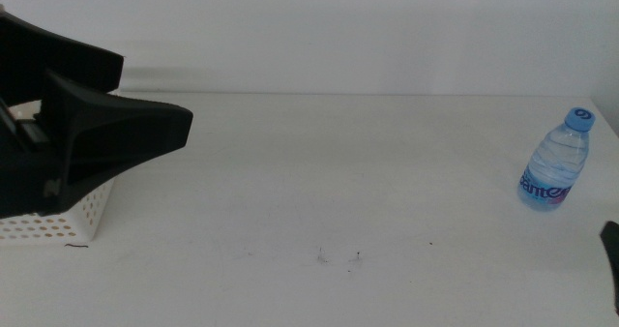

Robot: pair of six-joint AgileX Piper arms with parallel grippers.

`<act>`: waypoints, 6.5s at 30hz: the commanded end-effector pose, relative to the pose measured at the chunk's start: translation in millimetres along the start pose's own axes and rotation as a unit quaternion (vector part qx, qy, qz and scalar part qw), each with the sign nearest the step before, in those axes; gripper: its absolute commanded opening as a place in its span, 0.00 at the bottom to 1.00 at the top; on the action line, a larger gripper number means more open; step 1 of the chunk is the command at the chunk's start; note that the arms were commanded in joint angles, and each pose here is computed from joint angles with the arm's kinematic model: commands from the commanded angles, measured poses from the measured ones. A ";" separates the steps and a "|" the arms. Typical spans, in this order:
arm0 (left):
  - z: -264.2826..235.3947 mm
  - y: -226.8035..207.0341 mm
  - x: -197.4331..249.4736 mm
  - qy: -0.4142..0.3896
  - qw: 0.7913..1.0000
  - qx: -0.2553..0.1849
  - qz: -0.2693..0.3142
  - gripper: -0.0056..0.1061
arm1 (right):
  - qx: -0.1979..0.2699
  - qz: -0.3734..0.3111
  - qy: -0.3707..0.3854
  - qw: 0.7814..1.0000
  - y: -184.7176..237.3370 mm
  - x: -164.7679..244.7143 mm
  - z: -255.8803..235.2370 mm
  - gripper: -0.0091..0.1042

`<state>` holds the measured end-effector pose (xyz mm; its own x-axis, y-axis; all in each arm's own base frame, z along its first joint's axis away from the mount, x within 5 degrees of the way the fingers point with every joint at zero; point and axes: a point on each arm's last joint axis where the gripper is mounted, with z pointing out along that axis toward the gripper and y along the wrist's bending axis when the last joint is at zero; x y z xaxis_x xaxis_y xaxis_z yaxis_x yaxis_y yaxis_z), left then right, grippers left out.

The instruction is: Use arms to grab the bottles and put them into the dustbin to the left of the table.

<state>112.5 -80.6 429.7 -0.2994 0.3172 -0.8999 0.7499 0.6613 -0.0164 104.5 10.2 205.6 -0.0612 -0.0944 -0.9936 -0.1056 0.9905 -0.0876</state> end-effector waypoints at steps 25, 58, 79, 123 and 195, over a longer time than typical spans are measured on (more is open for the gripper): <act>-2.4 -1.0 -1.7 -0.008 1.000 -0.002 0.000 0.78 | 0.088 0.056 0.044 0.994 -16.7 16.9 87.4 0.88; -2.3 -0.8 -1.8 -0.008 1.000 -0.002 0.000 0.78 | 0.088 0.009 0.116 0.989 -15.6 81.8 250.4 0.23; -2.3 -0.8 -1.8 -0.008 1.000 -0.002 0.000 0.78 | -0.290 -0.031 0.028 0.956 212.4 10.9 373.2 0.06; -2.3 -0.7 -2.0 -0.009 1.000 -0.003 0.000 0.78 | -0.260 0.023 0.218 0.940 155.2 -22.3 199.5 0.81; 141.3 38.3 173.0 -0.131 0.975 -0.146 -0.105 0.86 | -0.267 -0.001 0.139 0.953 76.5 -211.4 49.1 0.80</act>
<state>167.3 -95.2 212.3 -0.2880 0.0232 -0.9574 0.4730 0.8727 -0.1211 159.8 110.8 402.0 -0.3278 -0.1998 -0.9234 -0.5888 0.8075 0.0344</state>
